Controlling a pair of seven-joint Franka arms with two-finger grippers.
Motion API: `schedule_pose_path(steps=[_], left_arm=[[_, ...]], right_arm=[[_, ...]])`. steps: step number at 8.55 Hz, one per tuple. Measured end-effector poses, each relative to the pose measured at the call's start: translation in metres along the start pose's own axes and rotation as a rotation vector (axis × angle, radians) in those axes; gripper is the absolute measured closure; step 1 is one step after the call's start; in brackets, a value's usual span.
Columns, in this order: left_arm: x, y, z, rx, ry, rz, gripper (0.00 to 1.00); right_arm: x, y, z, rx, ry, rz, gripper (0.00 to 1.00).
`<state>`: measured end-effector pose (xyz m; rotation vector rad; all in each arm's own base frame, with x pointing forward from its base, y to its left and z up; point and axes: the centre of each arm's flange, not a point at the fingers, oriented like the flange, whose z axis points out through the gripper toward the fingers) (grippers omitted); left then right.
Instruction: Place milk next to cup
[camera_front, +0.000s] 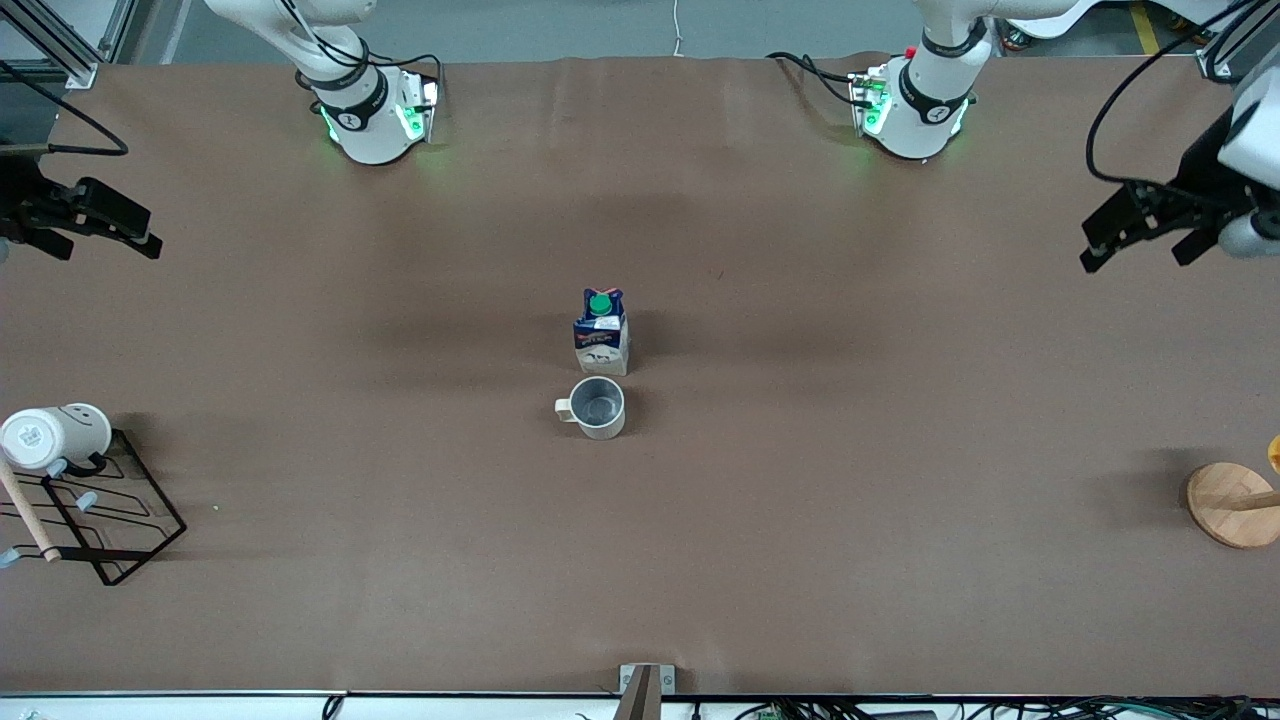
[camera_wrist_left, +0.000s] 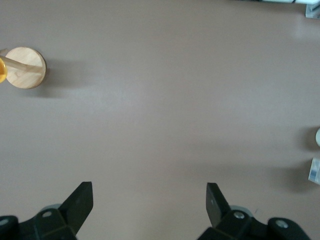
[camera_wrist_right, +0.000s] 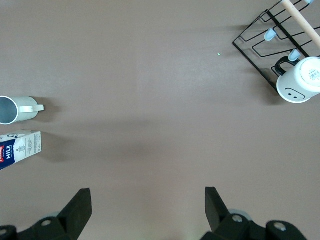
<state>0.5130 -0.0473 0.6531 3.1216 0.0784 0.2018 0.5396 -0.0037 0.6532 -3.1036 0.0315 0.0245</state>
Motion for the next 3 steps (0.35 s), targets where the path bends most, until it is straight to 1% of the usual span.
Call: schedule_pose_path(steps=[1, 2, 3], left_arm=[[-0.0169, -0.0026, -0.0006, 0.007, -0.061, 0.031, 0.0], [-0.0228, -0.0034, -0.001, 0.011, -0.098, 0.046, 0.0], [-0.0203, -0.0054, -0.0043, 0.01, -0.092, 0.047, 0.0]], right_arm=[[0.0, 0.0, 0.0, 0.0, 0.0, 0.0, 0.0], [0.0, 0.0001, 0.0, 0.0, 0.0, 0.0, 0.0], [0.0, 0.0002, 0.0, 0.0, 0.0, 0.0, 0.0]])
